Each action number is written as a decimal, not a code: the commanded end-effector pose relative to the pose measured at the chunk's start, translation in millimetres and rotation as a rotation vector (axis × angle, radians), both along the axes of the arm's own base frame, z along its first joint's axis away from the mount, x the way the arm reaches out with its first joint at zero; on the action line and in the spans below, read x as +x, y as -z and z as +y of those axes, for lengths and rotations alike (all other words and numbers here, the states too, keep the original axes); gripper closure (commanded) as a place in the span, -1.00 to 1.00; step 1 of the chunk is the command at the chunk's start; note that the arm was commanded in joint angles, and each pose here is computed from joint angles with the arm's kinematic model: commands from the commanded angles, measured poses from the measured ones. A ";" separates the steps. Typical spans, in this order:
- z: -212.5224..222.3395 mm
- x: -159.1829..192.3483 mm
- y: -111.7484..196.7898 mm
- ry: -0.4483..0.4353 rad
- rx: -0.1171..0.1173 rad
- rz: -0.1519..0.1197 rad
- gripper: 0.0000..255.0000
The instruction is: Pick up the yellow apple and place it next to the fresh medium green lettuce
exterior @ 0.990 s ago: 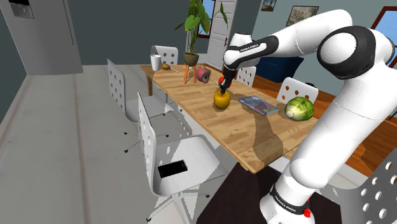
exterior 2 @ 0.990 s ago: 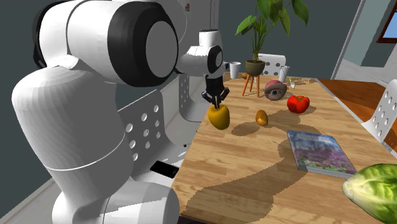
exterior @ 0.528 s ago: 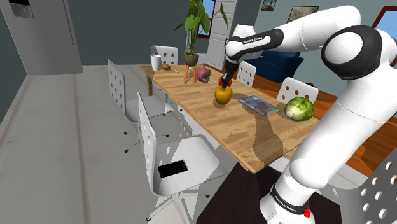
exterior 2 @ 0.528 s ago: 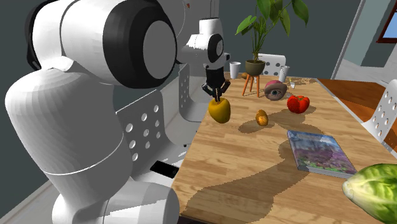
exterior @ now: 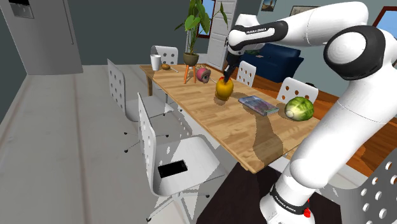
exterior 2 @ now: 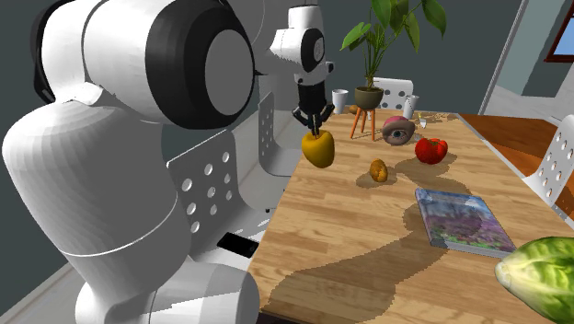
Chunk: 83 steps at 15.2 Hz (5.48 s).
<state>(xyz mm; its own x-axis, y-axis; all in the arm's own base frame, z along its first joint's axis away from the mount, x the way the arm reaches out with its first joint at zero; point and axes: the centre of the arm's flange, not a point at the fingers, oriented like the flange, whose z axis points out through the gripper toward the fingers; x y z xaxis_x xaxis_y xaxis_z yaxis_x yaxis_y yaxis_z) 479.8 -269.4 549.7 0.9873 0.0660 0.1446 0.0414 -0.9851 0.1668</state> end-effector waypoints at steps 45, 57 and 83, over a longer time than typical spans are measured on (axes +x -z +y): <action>-229.7 -271.7 -97.5 0.000 0.000 0.000 1.00; -315.0 -372.9 -87.1 0.000 0.000 0.000 1.00; -315.0 -372.9 50.1 0.000 0.000 0.000 1.00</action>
